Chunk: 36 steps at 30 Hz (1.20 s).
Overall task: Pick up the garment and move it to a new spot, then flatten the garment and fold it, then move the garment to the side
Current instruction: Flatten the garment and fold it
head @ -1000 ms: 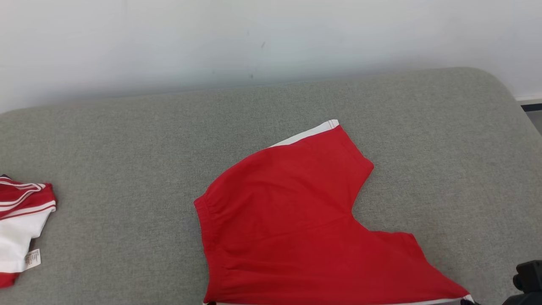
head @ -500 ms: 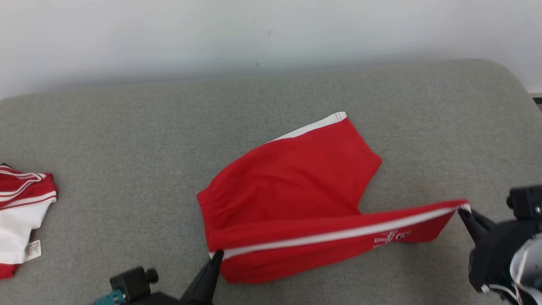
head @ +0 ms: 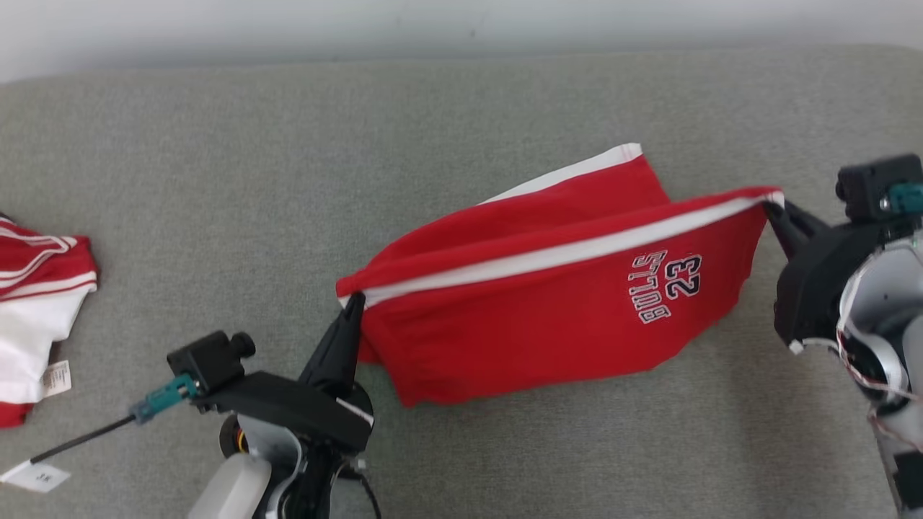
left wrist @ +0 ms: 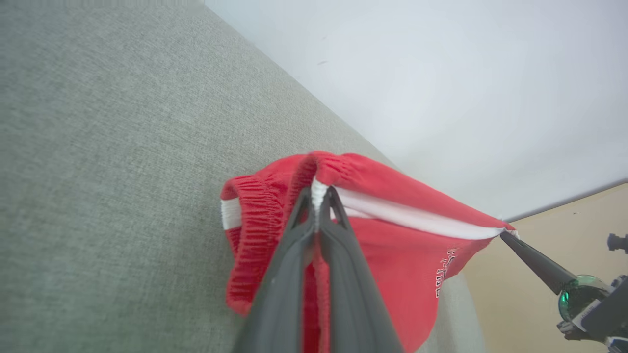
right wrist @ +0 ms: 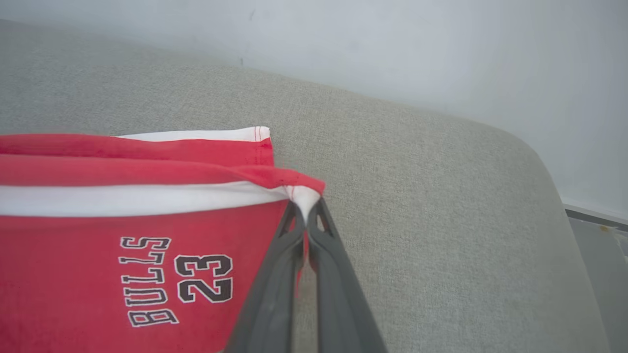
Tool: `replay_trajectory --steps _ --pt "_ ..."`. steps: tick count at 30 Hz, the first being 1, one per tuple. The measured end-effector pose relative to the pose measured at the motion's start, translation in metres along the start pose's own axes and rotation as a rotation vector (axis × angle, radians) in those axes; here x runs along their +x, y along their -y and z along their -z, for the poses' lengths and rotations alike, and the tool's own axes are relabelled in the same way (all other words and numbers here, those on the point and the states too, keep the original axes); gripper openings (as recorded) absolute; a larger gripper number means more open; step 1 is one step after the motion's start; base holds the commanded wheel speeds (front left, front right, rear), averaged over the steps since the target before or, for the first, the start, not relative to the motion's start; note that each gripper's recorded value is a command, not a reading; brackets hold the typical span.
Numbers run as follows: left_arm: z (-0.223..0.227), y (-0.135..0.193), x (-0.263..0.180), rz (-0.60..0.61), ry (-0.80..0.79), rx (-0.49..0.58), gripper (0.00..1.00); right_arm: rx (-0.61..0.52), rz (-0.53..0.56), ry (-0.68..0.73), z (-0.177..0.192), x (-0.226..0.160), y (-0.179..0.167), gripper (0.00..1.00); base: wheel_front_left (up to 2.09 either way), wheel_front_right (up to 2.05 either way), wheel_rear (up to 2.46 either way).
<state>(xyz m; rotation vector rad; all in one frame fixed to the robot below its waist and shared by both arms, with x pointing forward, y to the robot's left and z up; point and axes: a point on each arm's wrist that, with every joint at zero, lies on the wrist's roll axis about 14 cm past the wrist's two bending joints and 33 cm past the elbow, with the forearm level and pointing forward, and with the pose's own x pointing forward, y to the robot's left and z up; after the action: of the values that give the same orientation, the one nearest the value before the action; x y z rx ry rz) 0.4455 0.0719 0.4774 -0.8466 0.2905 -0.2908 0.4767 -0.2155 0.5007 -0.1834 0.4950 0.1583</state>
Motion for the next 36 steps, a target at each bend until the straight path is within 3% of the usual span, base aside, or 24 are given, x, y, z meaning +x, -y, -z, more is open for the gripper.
replay_trajectory --steps 12,19,20,21,22,23,36 --pt "-0.016 -0.034 0.032 -0.113 0.055 0.024 0.0 -0.044 -0.047 0.077 -0.029 0.086 -0.02 0.0 0.0 0.0 0.0" --pt "-0.018 -0.048 0.037 -0.149 0.062 0.032 0.0 -0.02 -0.058 0.072 -0.026 0.118 -0.034 0.0 0.0 0.0 0.0" --pt "-0.017 -0.05 0.037 -0.153 0.058 0.033 0.07 -0.017 -0.06 0.069 -0.025 0.121 -0.036 0.0 0.0 0.0 0.0" --pt "-0.016 -0.05 0.037 -0.153 0.05 0.037 0.76 -0.011 -0.063 0.066 -0.024 0.124 -0.038 0.31 0.0 0.0 0.0" --pt "-0.015 -0.051 0.037 -0.151 0.049 0.042 1.0 -0.008 -0.067 0.064 -0.023 0.127 -0.04 0.79 0.0 0.0 0.0" --pt "-0.017 -0.051 0.038 -0.152 0.054 0.045 1.0 -0.009 -0.069 0.06 -0.022 0.129 -0.042 1.0 0.0 0.0 0.0" --pt "-0.05 -0.047 0.019 -0.124 0.204 0.184 1.0 0.085 -0.061 0.031 -0.019 0.113 -0.033 1.0 0.0 0.0 0.0"
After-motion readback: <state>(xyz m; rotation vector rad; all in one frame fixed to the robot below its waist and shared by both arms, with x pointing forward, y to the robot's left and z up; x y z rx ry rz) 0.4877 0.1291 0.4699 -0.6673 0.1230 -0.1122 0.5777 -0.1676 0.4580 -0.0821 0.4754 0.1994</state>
